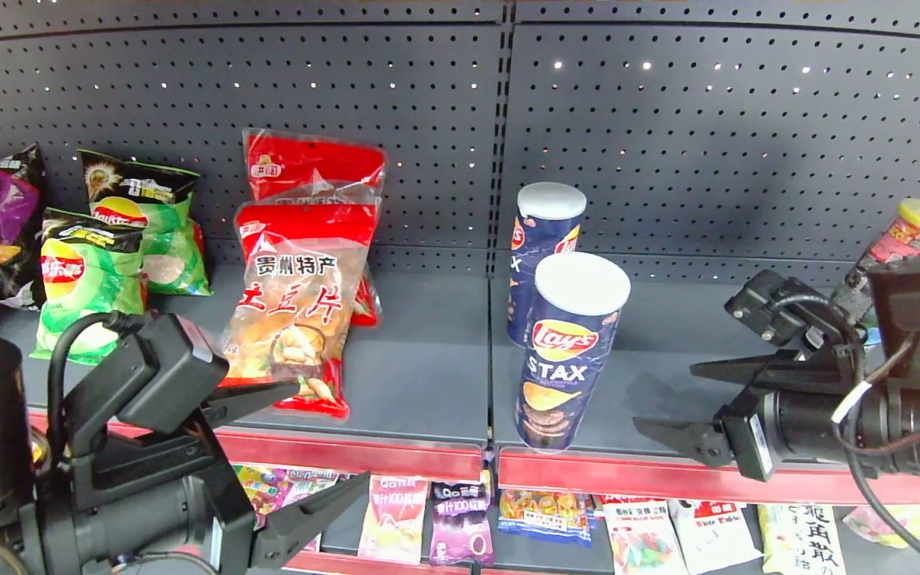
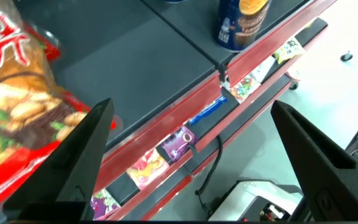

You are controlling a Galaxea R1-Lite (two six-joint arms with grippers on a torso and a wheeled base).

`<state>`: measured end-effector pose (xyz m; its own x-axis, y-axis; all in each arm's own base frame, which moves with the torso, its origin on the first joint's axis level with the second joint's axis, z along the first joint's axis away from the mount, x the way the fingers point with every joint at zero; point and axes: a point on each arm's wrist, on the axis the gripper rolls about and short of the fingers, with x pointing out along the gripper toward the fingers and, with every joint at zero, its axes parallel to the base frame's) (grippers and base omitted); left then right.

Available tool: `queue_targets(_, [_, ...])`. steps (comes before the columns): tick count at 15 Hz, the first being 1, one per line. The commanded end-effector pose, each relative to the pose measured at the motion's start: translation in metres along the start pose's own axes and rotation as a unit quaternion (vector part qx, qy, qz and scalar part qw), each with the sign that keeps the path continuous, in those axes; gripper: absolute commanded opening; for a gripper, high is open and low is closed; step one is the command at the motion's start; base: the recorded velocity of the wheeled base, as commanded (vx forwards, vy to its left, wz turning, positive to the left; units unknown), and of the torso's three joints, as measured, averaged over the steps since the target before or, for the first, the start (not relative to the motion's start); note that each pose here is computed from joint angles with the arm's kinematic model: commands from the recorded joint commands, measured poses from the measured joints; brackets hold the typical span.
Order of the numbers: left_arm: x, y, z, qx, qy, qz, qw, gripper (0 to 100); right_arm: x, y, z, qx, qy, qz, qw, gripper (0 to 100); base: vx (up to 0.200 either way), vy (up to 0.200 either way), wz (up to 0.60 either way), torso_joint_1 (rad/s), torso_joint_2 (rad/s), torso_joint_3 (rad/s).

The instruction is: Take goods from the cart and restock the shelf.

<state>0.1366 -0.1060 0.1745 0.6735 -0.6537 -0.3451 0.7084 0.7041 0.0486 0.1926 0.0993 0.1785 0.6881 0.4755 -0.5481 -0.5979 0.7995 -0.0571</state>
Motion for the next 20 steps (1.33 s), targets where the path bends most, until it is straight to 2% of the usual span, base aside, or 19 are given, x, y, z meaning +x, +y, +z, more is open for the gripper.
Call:
queue_targets(1, [-0.017, -0.002, -0.008, 0.001, -0.012, 0.011, 0.9999, 100, 0.002, 0.010, -0.001, -0.011, 0.005, 0.021, 1.000, 100, 0.000, 0.000, 0.00, 0.000, 0.00, 0.000])
queue_targets(4, [-0.041, -0.005, -0.022, 0.002, -0.026, 0.037, 0.9990, 100, 0.020, 0.017, -0.004, -0.019, 0.029, 0.037, 0.999, 100, 0.000, 0.000, 0.00, 0.000, 0.00, 0.000])
queue_targets(8, [-0.046, 0.000, -0.021, -0.005, -0.034, 0.063, 0.9974, 100, 0.035, 0.017, -0.006, -0.019, 0.049, 0.042, 0.998, 100, 0.000, 0.000, 0.00, 0.000, 0.00, 0.000])
queue_targets(11, [-0.046, 0.000, -0.022, -0.005, -0.032, 0.063, 0.9975, 100, 0.043, 0.016, -0.009, -0.016, 0.064, 0.042, 0.997, 100, 0.000, 0.000, 0.00, 0.000, 0.00, 0.000])
queue_targets(20, [-0.046, 0.000, -0.022, -0.009, -0.031, 0.062, 0.9976, 100, 0.071, 0.010, 0.009, -0.012, 0.061, 0.032, 0.998, 100, 0.000, 0.000, 0.00, 0.000, 0.00, 0.000])
